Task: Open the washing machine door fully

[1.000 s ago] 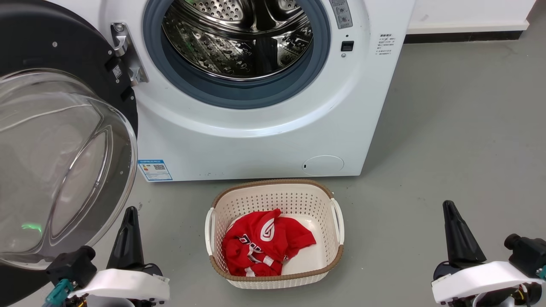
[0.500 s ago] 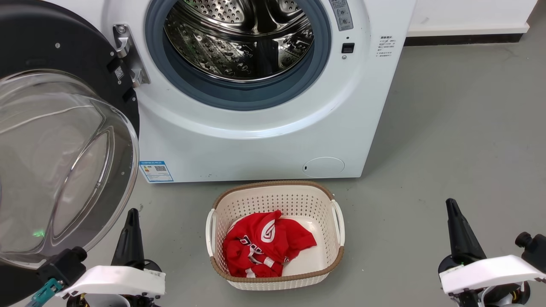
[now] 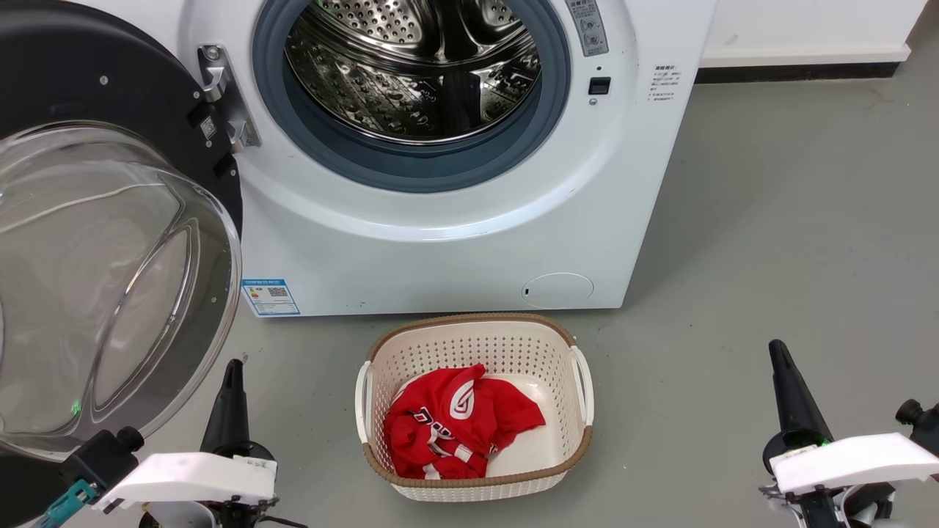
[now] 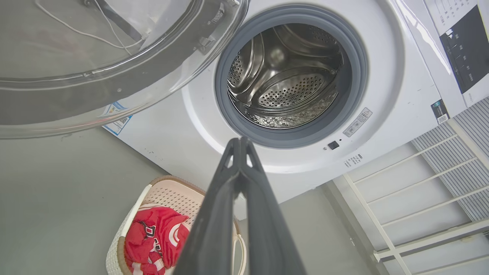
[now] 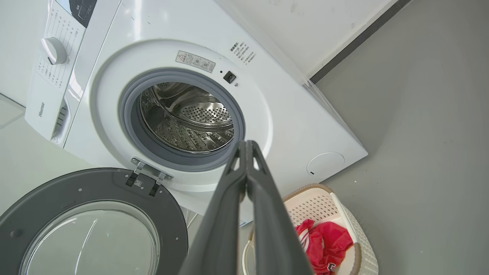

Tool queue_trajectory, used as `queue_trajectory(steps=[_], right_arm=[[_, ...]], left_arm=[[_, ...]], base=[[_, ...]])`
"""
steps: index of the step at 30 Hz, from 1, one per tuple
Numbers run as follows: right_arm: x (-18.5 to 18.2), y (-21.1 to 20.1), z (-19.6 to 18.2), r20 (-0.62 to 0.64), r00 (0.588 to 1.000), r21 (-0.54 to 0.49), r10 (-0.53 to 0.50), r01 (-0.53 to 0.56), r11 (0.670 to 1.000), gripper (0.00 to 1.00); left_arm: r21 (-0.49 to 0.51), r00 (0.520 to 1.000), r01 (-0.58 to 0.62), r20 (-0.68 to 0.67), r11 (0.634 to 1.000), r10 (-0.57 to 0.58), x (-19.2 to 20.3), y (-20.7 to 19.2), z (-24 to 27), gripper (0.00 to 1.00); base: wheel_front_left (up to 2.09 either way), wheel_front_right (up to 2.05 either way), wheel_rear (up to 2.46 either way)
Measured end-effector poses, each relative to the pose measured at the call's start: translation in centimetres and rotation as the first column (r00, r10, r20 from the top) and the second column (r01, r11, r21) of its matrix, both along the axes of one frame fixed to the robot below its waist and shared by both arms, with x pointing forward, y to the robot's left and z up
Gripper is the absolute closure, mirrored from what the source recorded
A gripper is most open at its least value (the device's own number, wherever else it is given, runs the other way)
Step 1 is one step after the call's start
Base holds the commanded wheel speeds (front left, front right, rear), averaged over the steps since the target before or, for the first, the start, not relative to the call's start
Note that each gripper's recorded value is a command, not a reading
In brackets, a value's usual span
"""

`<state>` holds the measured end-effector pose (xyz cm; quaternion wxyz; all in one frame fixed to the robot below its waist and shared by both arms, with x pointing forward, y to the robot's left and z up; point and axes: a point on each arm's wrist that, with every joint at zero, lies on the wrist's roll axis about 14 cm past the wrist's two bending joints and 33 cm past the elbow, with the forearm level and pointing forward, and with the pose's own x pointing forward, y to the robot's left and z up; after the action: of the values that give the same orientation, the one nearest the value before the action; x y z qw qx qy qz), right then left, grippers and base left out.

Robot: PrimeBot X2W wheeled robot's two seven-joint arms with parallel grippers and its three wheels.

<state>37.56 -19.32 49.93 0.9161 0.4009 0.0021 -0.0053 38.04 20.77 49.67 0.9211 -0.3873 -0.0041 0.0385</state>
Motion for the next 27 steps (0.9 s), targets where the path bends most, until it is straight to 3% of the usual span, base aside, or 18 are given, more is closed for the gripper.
queue_trajectory(steps=[16, 27], right_arm=[[0.44, -0.32, -0.07, -0.013, 1.0, 0.244, -0.007, 0.01, 0.97, 1.0], [0.56, -0.44, -0.15, -0.019, 1.0, 0.35, -0.008, 0.014, 0.937, 1.0]], left_arm=[[-0.256, 1.0, 0.007, -0.009, 0.967, -0.009, 0.23, -0.19, -0.31, 1.0], [-0.366, 1.0, 0.016, 0.001, 0.931, -0.017, 0.39, -0.35, -0.16, 1.0]], base=[[0.0, 0.0, 0.0], [0.0, 0.0, 0.0]])
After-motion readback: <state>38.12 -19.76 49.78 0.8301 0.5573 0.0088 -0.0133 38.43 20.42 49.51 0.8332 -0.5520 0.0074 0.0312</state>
